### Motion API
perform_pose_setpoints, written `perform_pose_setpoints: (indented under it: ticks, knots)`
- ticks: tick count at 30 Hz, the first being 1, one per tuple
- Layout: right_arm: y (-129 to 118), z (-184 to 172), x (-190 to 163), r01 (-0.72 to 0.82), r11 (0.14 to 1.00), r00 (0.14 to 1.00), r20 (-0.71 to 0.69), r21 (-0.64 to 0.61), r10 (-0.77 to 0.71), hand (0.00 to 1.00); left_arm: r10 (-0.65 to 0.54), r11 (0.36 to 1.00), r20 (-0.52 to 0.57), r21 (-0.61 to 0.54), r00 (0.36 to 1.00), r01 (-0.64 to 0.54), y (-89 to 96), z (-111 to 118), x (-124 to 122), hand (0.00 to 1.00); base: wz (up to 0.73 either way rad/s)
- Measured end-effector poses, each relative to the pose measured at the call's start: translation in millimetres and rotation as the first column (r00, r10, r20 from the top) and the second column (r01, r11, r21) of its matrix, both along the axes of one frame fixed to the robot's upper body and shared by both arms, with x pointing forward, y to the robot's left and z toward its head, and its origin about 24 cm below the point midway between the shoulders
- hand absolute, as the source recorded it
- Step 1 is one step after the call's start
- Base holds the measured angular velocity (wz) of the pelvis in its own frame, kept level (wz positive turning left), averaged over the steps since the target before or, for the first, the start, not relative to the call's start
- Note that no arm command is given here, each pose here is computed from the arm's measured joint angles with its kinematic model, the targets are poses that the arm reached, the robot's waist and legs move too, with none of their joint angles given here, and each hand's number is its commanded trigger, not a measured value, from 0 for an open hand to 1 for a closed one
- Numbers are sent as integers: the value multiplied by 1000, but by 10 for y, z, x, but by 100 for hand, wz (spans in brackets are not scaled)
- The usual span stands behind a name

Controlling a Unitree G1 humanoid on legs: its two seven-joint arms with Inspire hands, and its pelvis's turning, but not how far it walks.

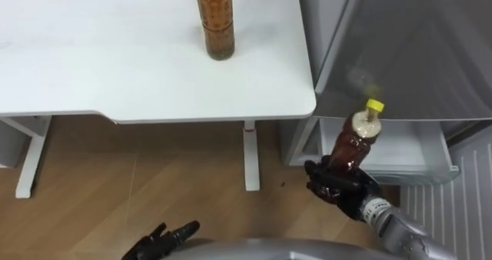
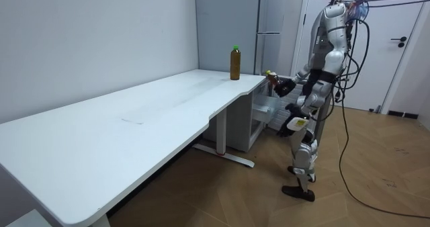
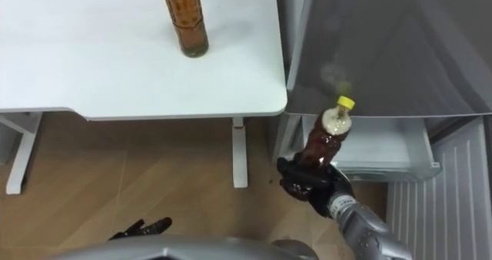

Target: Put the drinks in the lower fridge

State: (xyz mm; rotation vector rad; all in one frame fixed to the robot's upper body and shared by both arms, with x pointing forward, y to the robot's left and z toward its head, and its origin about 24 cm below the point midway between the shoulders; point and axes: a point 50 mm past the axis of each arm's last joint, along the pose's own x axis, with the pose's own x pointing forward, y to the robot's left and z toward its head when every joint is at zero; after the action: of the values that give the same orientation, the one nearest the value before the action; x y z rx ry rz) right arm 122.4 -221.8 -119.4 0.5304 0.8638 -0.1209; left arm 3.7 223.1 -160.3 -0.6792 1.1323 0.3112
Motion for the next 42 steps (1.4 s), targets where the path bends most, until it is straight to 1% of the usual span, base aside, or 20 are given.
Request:
perform_pose_setpoints:
  ticks: [2,4,5,6,10,13,17,20,21,24,26,28,29,33,36,39,40,42]
  knots:
    - [-63,-28,-67,64,998,997,-29,-3,-64,100,36,999,-25,23,999,-35,11,-9,-40,0,9]
    - [-116,-56,-135,171,985,984,-57,12,-170,100,74,996,-61,52,995,-70,25,-14,-116,0,8]
    - [-124,-62,-142,200,980,978,-62,18,-198,100,80,995,-70,61,994,-76,29,-16,-133,0,0]
    - [-146,-75,-160,260,965,964,-75,31,-257,100,88,994,-84,75,993,-82,37,-17,-152,0,0]
    - [-231,-99,-217,420,906,903,-119,52,-412,100,122,988,-114,110,986,-110,71,-20,-201,0,0]
    - [-290,-89,-220,504,861,860,-124,65,-495,100,142,983,-135,133,980,-124,77,-24,-238,0,0]
    - [-327,-93,-237,580,810,812,-140,87,-566,100,154,980,-168,151,974,-129,77,-26,-298,0,2]
    - [-329,-105,-249,614,784,786,-162,93,-597,100,134,979,-199,177,971,-99,94,-29,-315,0,9]
    - [-320,-101,-222,629,770,775,-165,110,-610,100,119,979,-209,188,971,-80,98,-30,-319,0,5]
    - [-275,-89,-125,661,734,750,-171,159,-638,100,114,978,-220,197,969,-70,101,-33,-324,0,9]
    - [-268,-64,-25,666,724,746,-161,183,-646,100,105,979,-213,195,971,-64,102,-35,-280,0,19]
    - [-258,-33,128,671,709,740,-150,218,-655,100,95,980,-196,192,976,-57,113,-42,-148,0,17]
    - [-256,-14,262,668,710,743,-142,224,-654,100,77,979,-195,199,978,-38,118,-47,-79,0,8]
    - [-241,111,700,647,718,757,-101,255,-646,100,54,982,-154,190,987,-24,112,-49,178,0,8]
    - [-273,115,782,668,701,740,-120,252,-662,100,23,983,-140,182,990,3,97,-54,302,0,2]
    - [-315,198,971,675,693,732,-109,255,-673,100,-9,984,-149,174,989,36,83,-59,366,0,-3]
    - [-333,217,1022,695,669,712,-121,265,-692,100,-20,983,-150,179,988,47,98,-55,395,0,7]
    - [-340,234,1072,708,653,699,-131,269,-703,100,-27,982,-149,179,988,54,106,-51,422,0,7]
